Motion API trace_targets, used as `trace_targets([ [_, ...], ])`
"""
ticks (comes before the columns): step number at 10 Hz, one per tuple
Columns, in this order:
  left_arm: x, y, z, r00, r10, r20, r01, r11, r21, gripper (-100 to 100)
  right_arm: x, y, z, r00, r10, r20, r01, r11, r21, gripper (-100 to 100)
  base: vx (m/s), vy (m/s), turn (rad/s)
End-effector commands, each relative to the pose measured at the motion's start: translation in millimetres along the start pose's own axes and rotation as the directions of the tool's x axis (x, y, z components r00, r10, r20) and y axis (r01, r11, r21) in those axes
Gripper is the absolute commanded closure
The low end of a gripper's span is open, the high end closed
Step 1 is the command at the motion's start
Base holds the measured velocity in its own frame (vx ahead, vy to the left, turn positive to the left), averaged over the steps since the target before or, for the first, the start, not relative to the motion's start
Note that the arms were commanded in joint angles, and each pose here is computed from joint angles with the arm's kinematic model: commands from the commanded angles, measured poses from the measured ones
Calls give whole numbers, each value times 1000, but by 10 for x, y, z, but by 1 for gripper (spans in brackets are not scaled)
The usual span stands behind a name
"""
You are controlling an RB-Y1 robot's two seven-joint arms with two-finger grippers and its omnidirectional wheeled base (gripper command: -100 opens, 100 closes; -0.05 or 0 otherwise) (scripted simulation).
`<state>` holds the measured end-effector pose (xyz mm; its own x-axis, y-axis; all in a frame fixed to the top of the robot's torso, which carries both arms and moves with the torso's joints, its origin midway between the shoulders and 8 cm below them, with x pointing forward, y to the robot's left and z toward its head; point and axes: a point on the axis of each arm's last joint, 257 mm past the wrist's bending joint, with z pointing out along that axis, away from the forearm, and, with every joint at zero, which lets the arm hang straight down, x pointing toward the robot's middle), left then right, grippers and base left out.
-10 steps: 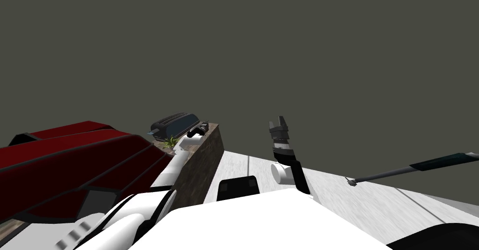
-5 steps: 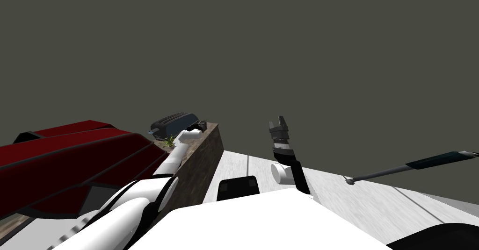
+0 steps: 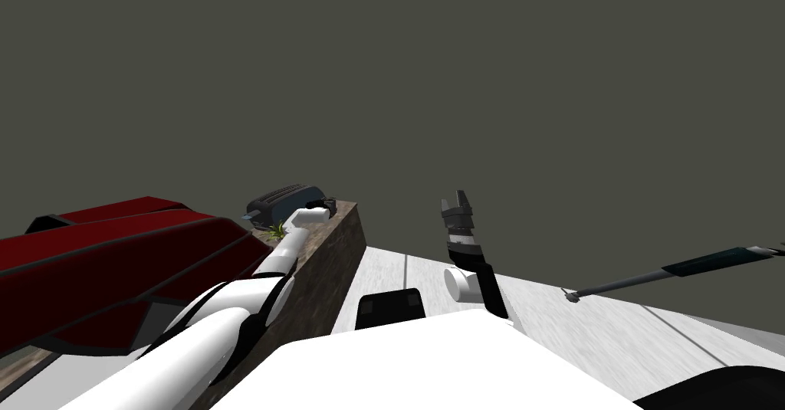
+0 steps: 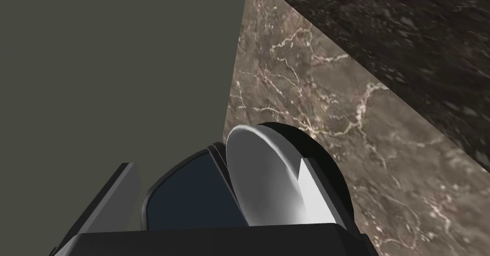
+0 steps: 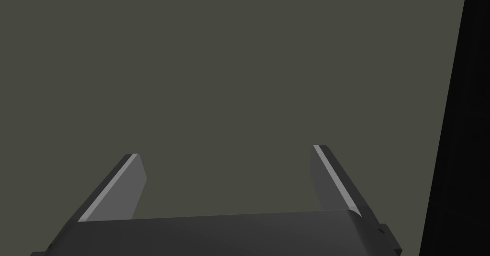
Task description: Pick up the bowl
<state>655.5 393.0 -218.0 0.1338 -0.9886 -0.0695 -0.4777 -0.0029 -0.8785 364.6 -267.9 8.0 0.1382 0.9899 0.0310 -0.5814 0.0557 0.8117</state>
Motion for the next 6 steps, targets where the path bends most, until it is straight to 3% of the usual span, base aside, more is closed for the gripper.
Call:
trace_targets([
  [1,-75,97,32,1000,-17,16,18,999,-50,-100,0,0,0,1000,0,0,0,1000,0,0,-8,-15,0],
  [2,-144,3,40,999,-44,29,46,996,-73,-100,0,0,0,1000,0,0,0,1000,0,0,-10,-18,-3],
  [3,-183,131,57,998,-47,39,50,993,-106,-100,0,0,0,1000,0,0,0,1000,0,0,-5,-15,-1],
  [4,-247,43,53,996,-74,52,80,989,-128,-100,0,0,0,1000,0,0,0,1000,0,0,0,-16,-2],
  [6,-285,173,65,995,-77,62,86,983,-160,-100,0,0,0,1000,0,0,0,1000,0,0,1,-10,0],
])
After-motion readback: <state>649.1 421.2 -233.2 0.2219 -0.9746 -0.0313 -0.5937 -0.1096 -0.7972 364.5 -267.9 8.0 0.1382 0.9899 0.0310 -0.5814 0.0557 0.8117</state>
